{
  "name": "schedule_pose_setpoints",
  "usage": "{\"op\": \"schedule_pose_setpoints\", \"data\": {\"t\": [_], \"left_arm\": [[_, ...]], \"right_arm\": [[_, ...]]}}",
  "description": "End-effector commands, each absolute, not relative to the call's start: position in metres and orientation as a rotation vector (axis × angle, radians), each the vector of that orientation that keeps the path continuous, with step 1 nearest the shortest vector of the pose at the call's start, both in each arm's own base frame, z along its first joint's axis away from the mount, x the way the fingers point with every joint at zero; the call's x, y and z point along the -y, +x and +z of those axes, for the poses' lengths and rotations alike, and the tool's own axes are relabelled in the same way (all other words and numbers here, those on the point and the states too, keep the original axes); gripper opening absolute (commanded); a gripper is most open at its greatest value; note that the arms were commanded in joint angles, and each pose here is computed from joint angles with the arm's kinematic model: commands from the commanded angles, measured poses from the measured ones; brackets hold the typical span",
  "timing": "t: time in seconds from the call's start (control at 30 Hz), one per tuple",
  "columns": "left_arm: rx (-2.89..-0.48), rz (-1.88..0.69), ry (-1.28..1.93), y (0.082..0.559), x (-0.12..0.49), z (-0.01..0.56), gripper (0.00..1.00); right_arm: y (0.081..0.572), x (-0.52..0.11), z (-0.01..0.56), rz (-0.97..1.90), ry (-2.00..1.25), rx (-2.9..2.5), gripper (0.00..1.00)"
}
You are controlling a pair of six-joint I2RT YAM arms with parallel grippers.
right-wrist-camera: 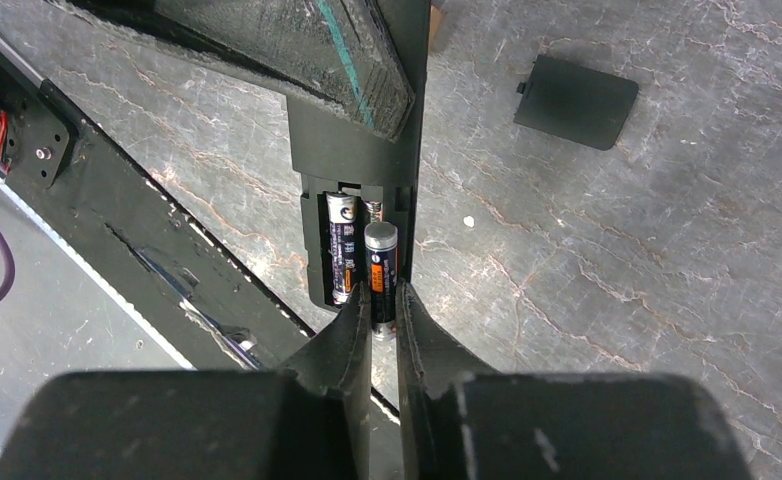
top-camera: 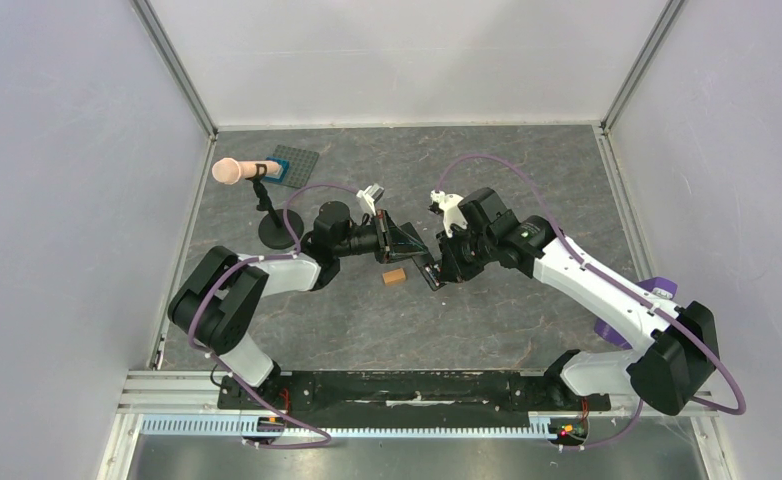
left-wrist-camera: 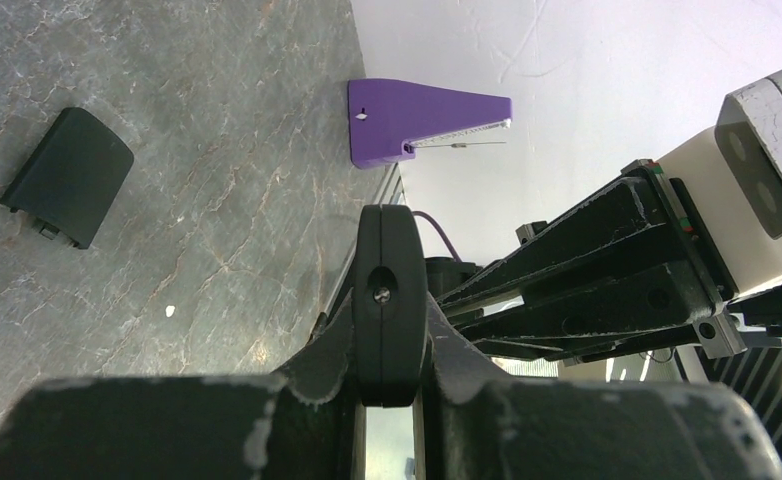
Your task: Load the batteries into the remote control
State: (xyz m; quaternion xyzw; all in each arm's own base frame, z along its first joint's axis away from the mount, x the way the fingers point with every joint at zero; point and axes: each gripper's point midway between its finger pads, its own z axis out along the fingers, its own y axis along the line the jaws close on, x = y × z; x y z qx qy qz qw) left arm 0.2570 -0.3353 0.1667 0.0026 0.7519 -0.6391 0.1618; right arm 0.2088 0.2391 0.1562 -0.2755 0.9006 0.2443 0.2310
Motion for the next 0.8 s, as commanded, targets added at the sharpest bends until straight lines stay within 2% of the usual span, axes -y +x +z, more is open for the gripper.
{"op": "schedule_pose_setpoints", "data": {"t": [0.0,0.3,0.53,0.77], "left_arm": [[-2.067,-1.850,0.047,0.2599,0.3389,0.1825,0.02],[-2.077,-1.804,0.053,0.2623,0.3374,0.1805,0.02],[-2.094,-1.696,0.075,0.2657,0.3318,0.1784,0.02],[-2.087,-1.707,0.075,0.2657,0.3325,0.1814,0.02]], "right_arm": [[0.2116,-0.2462,0.1746,0.692,-0.767,-2.428,0.09],[0.2081,-0.2498,0.1795,0.728,-0.762,-2.425,0.05],[0.2075,-0.2516,0.1823,0.744,-0.755,-2.426,0.05],[0.2070,-0.2518,0.1739,0.743,-0.750,-2.448,0.06]]}}
